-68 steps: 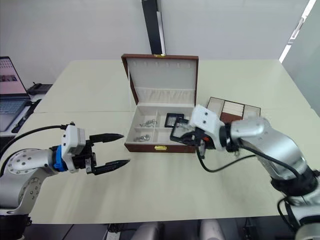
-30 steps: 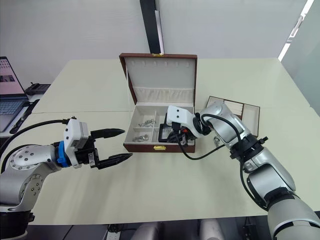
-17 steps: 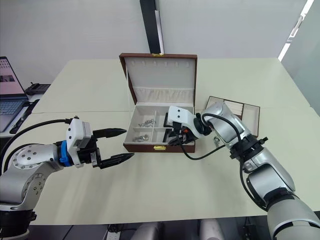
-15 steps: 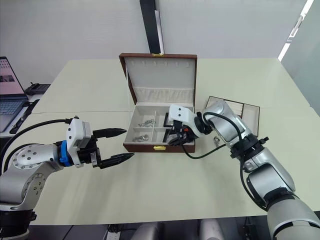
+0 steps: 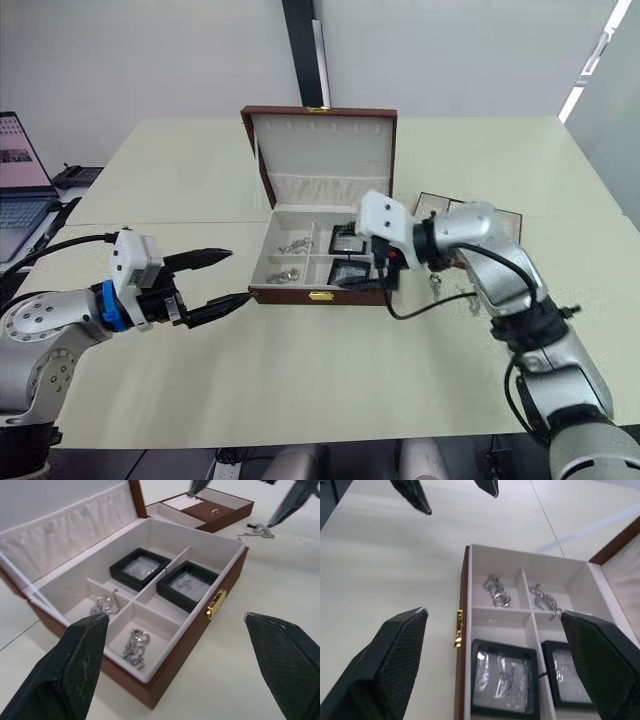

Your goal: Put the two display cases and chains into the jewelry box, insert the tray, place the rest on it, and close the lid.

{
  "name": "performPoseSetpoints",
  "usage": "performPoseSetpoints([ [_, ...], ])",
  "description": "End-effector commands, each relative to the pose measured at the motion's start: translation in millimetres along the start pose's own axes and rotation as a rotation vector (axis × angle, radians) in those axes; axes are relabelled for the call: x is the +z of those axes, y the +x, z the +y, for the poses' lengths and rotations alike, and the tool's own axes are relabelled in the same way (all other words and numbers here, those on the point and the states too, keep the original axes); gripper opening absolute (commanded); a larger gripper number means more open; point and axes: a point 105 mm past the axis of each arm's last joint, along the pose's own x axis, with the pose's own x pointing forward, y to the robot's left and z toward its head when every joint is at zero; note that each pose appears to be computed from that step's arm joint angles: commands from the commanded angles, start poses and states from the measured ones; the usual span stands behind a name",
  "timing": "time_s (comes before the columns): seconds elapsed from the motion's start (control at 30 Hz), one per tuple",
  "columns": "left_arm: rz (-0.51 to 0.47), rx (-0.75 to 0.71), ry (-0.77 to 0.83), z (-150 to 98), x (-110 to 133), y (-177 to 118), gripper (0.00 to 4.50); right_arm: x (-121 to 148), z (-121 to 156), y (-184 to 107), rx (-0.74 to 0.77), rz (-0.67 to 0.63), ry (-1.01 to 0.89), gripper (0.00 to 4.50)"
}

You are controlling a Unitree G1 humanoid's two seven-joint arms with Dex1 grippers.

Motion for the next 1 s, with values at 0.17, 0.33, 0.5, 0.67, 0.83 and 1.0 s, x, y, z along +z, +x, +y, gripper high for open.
performPoseSetpoints([
  [0.17, 0.033, 0.229, 0.062, 32.2, -15.5, -36.8, 4.50, -22.7, 0.0, -75.8, -0.334, 0.123, -0.043, 4.48],
  [0.33, 0.038, 0.373, 0.001, 39.0, -42.0, -62.3, 4.50, -53.9, 12.2, -137.4, -0.513, 0.234, 0.030, 4.48],
  [0.5, 0.046, 0.511, -0.114, 43.0, -65.9, -83.6, 4.50, -97.4, 32.7, -196.8, -0.762, 0.314, 0.171, 4.48],
  [0.67, 0.051, 0.591, -0.176, 35.9, -81.6, -87.6, 4.50, -134.6, 63.8, -220.6, -0.925, 0.373, 0.260, 4.48],
  [0.83, 0.058, 0.642, -0.211, 30.9, -89.6, -93.8, 4.50, -153.6, 85.4, -224.2, -0.974, 0.366, 0.357, 4.48],
  [1.0, 0.058, 0.629, -0.214, 26.1, -88.7, -92.8, 4.50, -154.3, 85.1, -220.5, -0.969, 0.357, 0.371, 4.48],
])
